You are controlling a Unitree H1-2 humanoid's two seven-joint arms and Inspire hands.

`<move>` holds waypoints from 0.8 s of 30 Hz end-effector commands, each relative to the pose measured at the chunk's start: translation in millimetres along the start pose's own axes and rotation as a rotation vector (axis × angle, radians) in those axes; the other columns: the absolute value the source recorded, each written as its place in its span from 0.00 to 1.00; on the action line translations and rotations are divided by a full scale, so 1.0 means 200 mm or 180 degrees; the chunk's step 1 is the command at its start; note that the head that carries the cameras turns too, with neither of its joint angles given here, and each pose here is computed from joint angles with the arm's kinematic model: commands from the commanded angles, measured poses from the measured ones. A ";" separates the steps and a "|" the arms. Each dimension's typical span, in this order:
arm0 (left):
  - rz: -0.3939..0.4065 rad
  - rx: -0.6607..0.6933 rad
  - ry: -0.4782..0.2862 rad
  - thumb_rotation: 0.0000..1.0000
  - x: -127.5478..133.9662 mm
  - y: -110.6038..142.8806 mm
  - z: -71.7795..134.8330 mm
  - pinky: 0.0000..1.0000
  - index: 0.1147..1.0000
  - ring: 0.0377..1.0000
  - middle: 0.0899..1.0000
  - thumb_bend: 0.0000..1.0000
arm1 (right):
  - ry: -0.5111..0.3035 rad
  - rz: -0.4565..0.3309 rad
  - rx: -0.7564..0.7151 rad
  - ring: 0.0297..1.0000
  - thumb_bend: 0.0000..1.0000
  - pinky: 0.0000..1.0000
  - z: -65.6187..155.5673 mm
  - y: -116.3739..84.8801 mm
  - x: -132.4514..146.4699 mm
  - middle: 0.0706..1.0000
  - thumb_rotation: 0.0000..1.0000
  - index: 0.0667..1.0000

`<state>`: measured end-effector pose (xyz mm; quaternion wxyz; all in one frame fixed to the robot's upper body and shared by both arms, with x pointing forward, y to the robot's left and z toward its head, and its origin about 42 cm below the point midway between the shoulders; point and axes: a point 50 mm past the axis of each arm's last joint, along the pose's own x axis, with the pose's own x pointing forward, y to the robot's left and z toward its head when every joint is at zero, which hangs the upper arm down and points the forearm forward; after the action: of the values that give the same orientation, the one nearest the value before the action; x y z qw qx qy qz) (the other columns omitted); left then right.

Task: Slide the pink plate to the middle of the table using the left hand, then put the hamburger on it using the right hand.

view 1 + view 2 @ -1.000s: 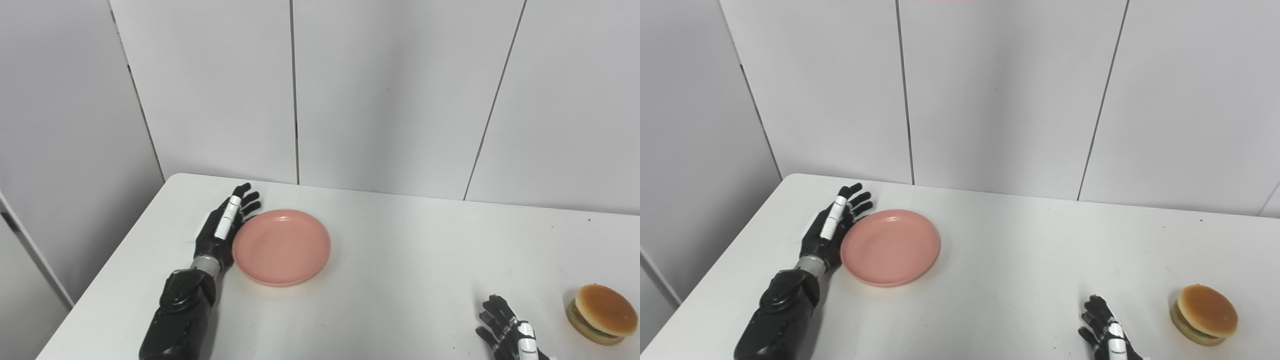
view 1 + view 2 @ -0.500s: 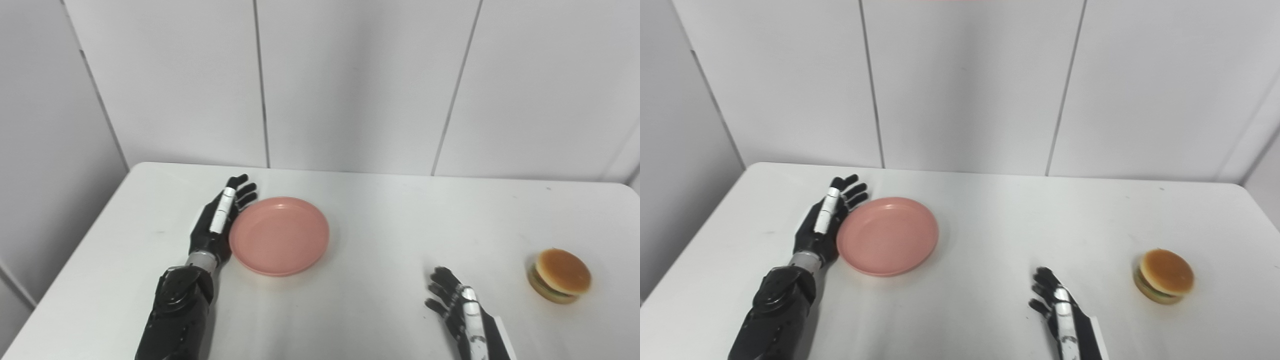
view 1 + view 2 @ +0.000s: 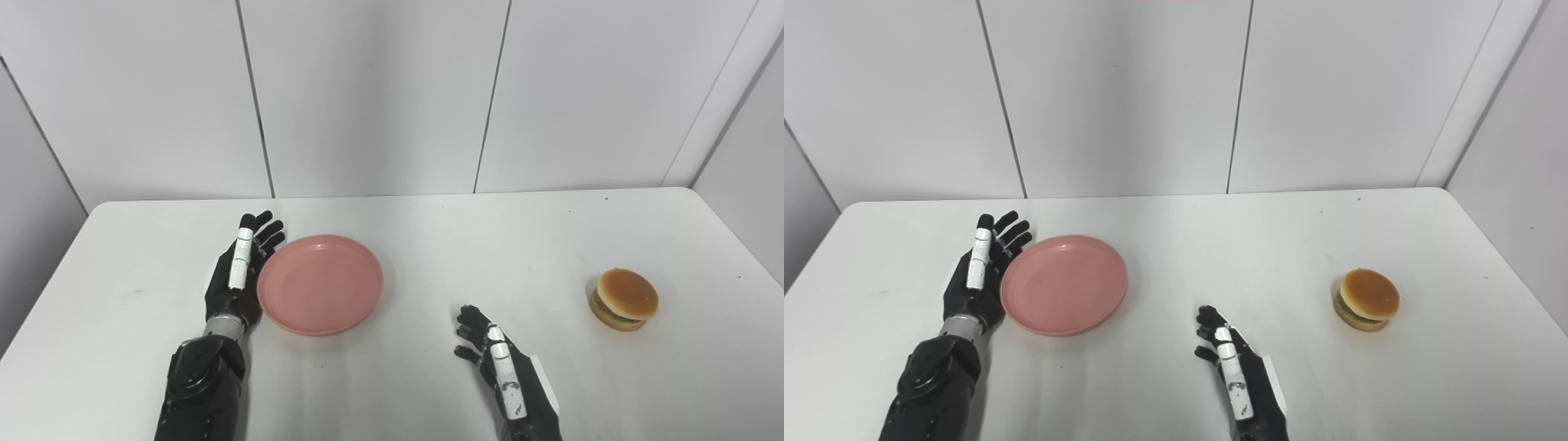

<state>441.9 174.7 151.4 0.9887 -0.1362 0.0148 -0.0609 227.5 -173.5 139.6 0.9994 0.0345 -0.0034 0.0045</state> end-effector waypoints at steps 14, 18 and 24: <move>-0.0209 0.0014 0.0164 0.82 0.02 -0.20 -0.06 0.95 0.76 0.84 0.77 0.95 | 0.0169 -0.0156 0.0172 0.87 0.74 0.83 -0.05 0.12 -0.10 0.86 1.00 0.83; -0.0226 -0.0006 0.0152 0.82 0.02 -0.22 -0.05 0.96 0.77 0.84 0.77 0.94 | 0.0179 -0.0161 0.0158 0.87 0.74 0.82 -0.06 0.12 -0.10 0.86 1.00 0.83; -0.0273 -0.0009 0.0145 0.81 0.02 -0.23 -0.08 0.96 0.77 0.86 0.79 0.93 | 0.0170 -0.0176 0.0133 0.87 0.73 0.82 -0.07 0.11 -0.10 0.86 1.00 0.83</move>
<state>438.0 134.4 150.5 0.9856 -0.1387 0.0211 -0.0939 226.7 -157.6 137.9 0.9994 0.0353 0.0007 -0.0047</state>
